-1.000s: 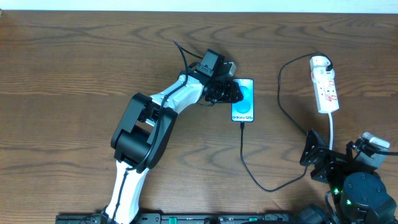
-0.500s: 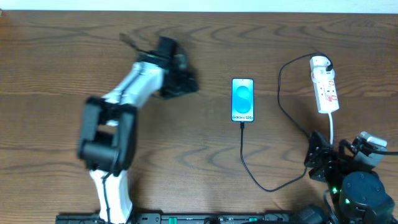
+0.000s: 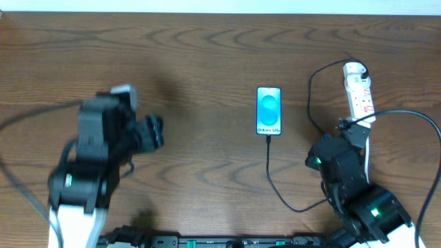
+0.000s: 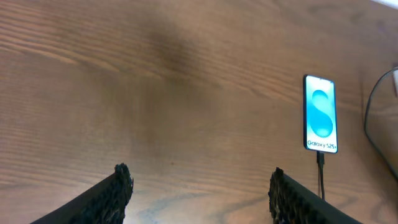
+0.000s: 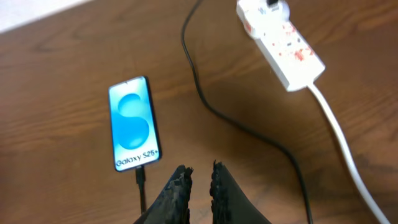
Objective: Plug charger to phone and switch on socket
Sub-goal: 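Move the right gripper to the power strip and press its switch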
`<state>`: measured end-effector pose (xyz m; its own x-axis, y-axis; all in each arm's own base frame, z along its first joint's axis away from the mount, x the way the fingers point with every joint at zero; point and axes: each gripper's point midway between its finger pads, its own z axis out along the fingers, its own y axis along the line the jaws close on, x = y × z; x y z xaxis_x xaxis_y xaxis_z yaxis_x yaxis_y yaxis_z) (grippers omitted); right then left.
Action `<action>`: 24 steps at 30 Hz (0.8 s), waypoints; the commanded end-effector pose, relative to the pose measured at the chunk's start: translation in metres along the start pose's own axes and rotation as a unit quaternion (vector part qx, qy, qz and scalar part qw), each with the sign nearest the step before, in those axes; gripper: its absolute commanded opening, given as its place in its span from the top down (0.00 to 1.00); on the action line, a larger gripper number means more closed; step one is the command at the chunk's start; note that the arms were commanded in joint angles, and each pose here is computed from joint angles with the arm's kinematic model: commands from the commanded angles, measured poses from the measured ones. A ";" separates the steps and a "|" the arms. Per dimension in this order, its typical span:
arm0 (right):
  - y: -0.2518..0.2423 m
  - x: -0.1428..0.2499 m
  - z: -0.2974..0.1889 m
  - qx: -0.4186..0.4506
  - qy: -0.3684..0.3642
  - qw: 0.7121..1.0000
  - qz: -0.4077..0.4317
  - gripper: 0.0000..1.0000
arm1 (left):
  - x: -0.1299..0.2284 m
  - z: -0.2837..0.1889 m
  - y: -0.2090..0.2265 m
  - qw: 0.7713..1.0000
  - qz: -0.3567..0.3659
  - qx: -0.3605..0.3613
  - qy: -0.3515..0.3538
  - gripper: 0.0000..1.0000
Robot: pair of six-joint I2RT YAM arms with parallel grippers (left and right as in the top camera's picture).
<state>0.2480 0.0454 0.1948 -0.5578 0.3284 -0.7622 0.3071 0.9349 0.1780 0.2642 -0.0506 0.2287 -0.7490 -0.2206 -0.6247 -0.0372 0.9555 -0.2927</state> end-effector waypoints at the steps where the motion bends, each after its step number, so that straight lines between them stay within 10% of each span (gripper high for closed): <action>1: -0.009 0.007 0.016 0.024 0.034 0.997 0.068 0.99 | 0.017 -0.028 0.017 0.993 -0.035 -0.001 -0.113 0.06; 7: -0.042 0.018 0.046 0.073 0.104 0.985 0.121 0.99 | 0.009 -0.066 0.054 0.969 -0.049 -0.087 -0.227 0.05; 24: -0.144 -0.073 0.161 0.196 0.252 0.917 0.239 0.99 | 0.036 -0.057 0.064 0.978 -0.048 -0.110 -0.172 0.05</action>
<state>0.3513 -0.1212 0.1263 -0.5279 0.8015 -0.2811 0.8091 0.5752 0.1207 0.2001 0.0102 0.2338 -0.4617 -0.3195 -0.8275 -0.2417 0.9429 -0.2292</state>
